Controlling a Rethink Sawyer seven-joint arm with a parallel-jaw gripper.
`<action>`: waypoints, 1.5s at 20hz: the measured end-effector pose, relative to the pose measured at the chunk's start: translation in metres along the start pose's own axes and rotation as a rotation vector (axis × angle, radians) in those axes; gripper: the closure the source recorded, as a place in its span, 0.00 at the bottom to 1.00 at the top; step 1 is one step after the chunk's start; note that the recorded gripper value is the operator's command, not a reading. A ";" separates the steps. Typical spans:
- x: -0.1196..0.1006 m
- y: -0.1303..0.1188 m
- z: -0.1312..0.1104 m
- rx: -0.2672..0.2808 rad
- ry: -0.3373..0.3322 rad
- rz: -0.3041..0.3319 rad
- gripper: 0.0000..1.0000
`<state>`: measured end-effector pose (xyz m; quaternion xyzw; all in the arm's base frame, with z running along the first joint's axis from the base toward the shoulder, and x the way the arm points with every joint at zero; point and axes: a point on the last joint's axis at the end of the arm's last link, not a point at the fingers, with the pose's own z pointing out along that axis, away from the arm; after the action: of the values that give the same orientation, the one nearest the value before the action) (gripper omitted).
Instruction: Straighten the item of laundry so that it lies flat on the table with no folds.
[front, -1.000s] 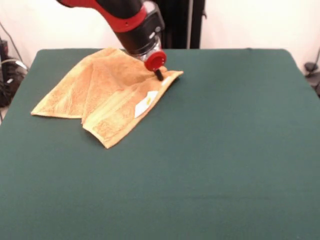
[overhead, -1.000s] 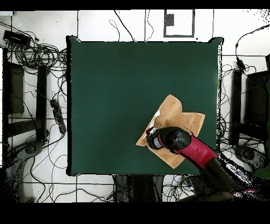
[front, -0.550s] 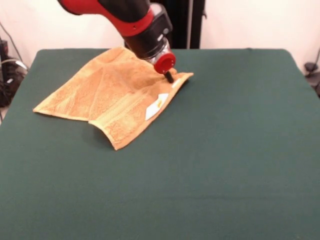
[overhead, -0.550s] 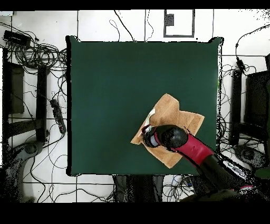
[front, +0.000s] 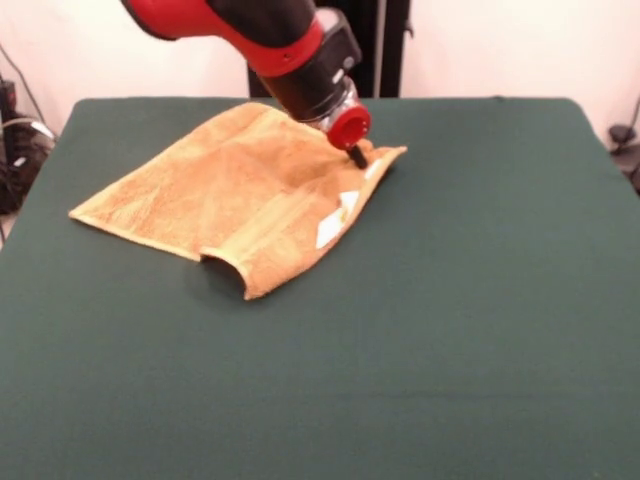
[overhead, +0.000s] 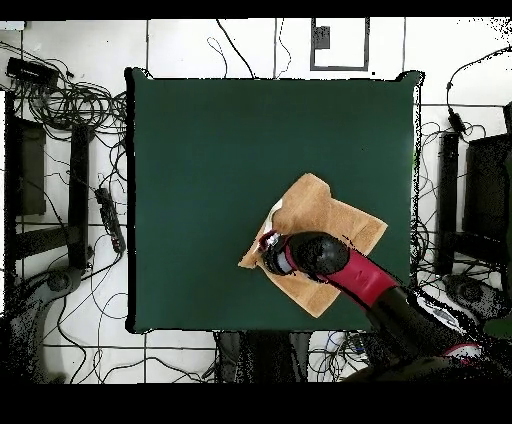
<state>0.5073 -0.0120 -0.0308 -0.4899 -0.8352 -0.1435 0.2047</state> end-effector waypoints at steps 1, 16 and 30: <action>0.004 0.005 0.001 -0.007 0.008 -0.008 1.00; 0.044 0.042 -0.002 -0.090 0.118 -0.039 1.00; 0.060 0.052 -0.004 -0.111 0.156 -0.052 0.00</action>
<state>0.5277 0.0566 0.0035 -0.4659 -0.8199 -0.2328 0.2378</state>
